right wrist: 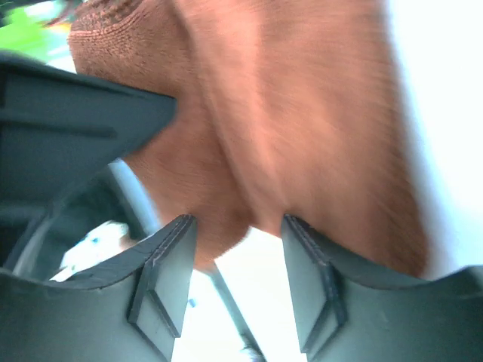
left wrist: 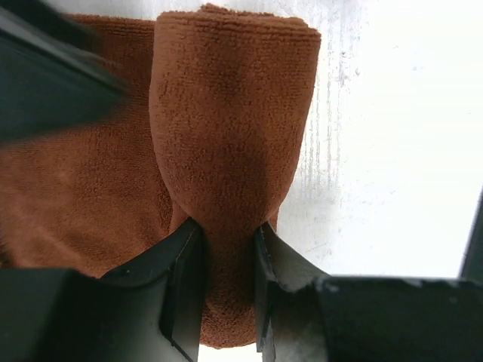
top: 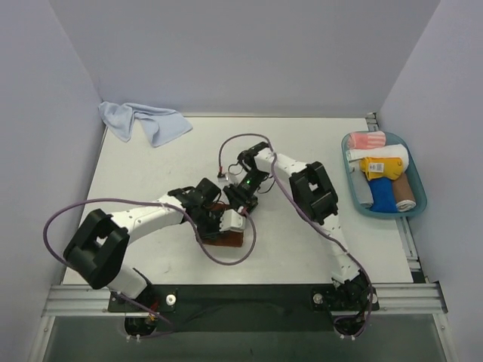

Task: Roll the towels
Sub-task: Roll the towel

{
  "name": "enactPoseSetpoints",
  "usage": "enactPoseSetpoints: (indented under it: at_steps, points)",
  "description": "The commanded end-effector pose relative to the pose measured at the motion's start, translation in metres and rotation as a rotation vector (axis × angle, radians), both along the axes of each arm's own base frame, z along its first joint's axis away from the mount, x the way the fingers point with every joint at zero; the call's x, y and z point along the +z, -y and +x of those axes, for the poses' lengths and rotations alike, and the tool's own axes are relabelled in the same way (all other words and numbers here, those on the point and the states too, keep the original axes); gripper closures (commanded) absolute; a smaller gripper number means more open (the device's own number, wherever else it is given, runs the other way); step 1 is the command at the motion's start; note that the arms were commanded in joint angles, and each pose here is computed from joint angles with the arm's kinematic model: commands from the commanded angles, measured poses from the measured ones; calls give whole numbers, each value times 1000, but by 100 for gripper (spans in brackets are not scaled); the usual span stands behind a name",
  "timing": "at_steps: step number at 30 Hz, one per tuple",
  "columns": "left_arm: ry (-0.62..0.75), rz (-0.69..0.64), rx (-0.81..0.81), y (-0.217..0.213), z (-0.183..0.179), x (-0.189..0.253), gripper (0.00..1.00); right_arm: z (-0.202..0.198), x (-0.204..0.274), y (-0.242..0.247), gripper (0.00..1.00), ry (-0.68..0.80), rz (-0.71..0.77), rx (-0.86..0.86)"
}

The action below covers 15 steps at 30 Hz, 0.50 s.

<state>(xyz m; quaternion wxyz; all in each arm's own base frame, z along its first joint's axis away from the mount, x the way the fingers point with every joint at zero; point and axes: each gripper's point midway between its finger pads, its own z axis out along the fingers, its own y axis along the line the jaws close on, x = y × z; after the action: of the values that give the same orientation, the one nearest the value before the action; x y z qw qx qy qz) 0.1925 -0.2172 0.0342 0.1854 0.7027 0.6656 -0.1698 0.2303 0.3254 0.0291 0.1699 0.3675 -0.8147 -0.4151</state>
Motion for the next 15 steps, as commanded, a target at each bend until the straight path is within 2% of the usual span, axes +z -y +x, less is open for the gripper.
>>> enactPoseSetpoints:
  at_steps: [1,3,8,15]
  points:
    - [-360,95,24,-25,-53,-18,88,78,43,25,50,407,1,-85]
    - [-423,96,71,-25,-40,-16,84,87,73,34,49,508,18,-108]
    - [-552,67,129,-19,-13,-7,82,90,108,63,49,677,24,-158]
    - [-705,114,167,-10,19,-20,78,48,136,91,54,818,88,-178]
